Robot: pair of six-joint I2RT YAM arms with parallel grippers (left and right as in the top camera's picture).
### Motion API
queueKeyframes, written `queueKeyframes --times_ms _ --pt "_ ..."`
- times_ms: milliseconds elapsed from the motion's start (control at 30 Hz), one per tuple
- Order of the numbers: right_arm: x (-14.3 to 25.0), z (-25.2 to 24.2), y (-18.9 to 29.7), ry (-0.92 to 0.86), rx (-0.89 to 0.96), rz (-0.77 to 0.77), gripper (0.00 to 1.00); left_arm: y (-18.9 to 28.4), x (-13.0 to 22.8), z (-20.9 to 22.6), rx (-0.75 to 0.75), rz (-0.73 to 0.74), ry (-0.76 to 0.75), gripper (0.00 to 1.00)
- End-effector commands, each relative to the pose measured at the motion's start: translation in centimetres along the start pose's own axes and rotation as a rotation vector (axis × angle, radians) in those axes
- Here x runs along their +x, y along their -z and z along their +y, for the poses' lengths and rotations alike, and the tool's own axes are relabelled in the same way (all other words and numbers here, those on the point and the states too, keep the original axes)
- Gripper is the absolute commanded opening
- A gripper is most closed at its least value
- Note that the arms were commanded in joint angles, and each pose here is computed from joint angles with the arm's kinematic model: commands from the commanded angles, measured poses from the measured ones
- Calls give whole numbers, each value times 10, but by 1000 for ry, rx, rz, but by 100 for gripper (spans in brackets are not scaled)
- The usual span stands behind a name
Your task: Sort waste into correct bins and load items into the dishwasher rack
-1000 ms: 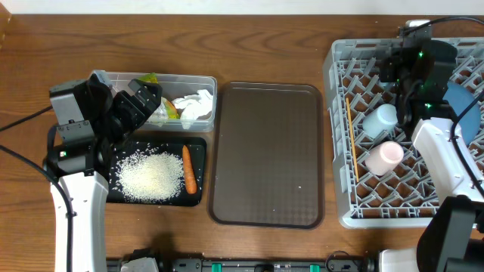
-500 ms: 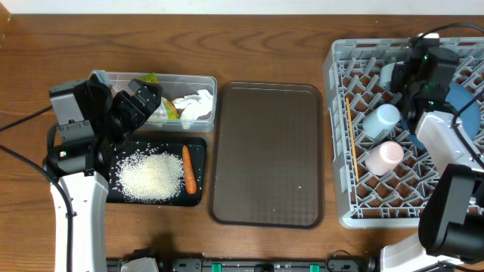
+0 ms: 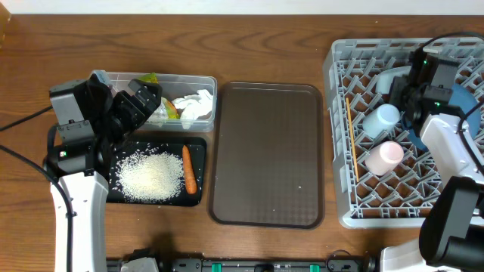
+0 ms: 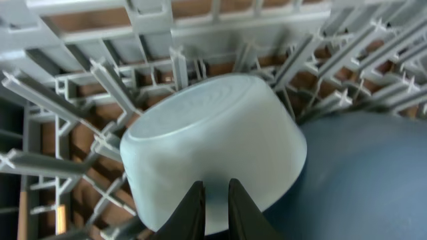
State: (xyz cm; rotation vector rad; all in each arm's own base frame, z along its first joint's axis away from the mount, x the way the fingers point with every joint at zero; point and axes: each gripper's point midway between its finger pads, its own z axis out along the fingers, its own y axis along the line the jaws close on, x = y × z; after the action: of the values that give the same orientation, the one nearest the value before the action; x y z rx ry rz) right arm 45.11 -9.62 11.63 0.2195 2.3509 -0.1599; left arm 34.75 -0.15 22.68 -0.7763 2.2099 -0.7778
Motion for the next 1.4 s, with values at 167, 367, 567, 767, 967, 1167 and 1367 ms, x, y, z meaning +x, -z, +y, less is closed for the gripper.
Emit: queueKeyframes --times_ms 167,367,567,767,967,1167,1367 --pt "18 -3 2 -36 0 73 13 1 -4 0 -7 -14 -22 100" --pt "-1 1 32 -39 -29 16 14 1 -4 1 -8 -14 -22 100" --pt "-50 2 108 -40 -59 -190 15 1 -4 0 -7 -14 -22 100" --pt "-72 43 197 7 -322 -357 24 1 -4 1 -8 -14 -22 100" --pt "-64 81 265 74 -570 -434 99 1 -4 0 -7 -14 -22 100" --pt "-40 83 278 59 -585 -370 99 1 -4 0 -7 -14 -22 100" --pt "-22 84 271 36 -589 -284 99 1 -4 1 -8 -14 -22 100"
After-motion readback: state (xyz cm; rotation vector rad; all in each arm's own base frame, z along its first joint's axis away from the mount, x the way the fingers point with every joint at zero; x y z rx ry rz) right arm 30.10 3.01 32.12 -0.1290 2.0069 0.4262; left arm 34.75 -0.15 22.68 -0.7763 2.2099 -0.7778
